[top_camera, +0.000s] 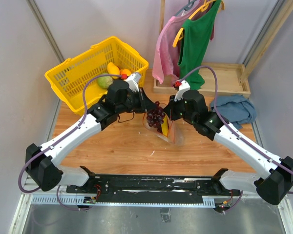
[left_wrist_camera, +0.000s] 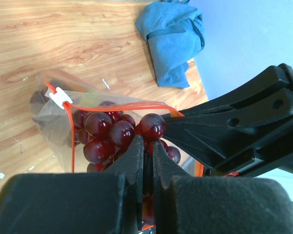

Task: Place the food in the zip-top bag and seal the zipper
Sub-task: Place the fake fruit in the zipper food storage bag, then pick up the fake vegetable from the bin.

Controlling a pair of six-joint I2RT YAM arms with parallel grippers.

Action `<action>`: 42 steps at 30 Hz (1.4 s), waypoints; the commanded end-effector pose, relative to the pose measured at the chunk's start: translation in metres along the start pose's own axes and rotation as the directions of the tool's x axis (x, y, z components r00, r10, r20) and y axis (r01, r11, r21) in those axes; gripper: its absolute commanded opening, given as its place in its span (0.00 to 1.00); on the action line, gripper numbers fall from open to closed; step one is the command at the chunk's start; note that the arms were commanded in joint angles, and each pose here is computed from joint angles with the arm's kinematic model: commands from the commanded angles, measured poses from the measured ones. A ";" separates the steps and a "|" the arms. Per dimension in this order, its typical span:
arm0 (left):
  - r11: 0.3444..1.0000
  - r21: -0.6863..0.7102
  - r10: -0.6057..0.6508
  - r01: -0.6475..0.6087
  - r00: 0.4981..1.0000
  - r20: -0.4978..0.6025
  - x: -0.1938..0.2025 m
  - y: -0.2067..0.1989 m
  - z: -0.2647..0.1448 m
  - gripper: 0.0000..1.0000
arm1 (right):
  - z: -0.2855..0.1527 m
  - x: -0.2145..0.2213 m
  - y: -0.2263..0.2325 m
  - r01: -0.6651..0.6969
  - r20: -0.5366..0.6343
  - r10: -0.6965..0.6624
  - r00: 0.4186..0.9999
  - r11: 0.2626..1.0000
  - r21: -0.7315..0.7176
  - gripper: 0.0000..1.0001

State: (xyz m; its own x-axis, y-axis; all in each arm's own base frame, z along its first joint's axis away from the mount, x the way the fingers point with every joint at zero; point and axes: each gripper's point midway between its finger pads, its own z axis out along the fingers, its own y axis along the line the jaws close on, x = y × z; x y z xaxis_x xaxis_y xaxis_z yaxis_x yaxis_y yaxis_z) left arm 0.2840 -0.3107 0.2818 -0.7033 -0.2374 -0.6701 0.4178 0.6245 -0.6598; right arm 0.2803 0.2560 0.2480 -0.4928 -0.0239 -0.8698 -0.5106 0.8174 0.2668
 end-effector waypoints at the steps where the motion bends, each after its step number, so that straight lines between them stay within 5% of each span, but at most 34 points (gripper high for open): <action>1: 0.998 0.059 -0.004 0.005 1.000 -0.002 0.006 -0.013 0.002 0.03 | -0.005 -0.015 0.015 -0.011 0.064 0.014 0.998 0.999 -0.050 0.01; 11: 1.000 0.007 -0.007 0.007 0.998 -0.065 0.037 0.000 0.007 0.15 | -0.006 -0.018 0.013 -0.014 0.076 0.017 0.997 0.999 -0.041 0.01; 22: 0.994 0.087 0.073 -0.061 0.987 -0.141 0.049 -0.016 0.002 0.49 | -0.006 -0.018 0.009 -0.008 0.077 0.009 0.997 1.000 -0.021 0.01; 28: 0.995 0.073 0.073 -0.061 0.982 -0.172 0.054 -0.014 -0.002 0.55 | -0.005 -0.017 0.010 -0.008 0.072 0.009 0.997 1.000 -0.023 0.01; 34: 0.991 -0.089 0.087 -0.096 0.991 -0.099 0.034 0.003 -0.031 0.56 | -0.005 -0.017 0.010 -0.008 0.073 0.009 0.997 1.000 -0.025 0.01; 42: 0.970 -0.240 0.001 -0.036 0.990 -0.144 0.071 0.049 -0.043 0.55 | -0.003 -0.017 0.011 -0.009 0.071 0.011 0.997 1.000 -0.029 0.01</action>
State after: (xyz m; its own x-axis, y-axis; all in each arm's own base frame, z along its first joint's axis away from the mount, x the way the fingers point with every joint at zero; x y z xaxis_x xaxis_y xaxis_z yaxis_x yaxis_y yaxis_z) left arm 0.2367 -0.2821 0.2517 -0.7435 -0.1241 -0.6572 0.3824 0.7272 -0.5700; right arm 0.2791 0.2579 0.2486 -0.4926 -0.0180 -0.8701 -0.5103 0.8158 0.2720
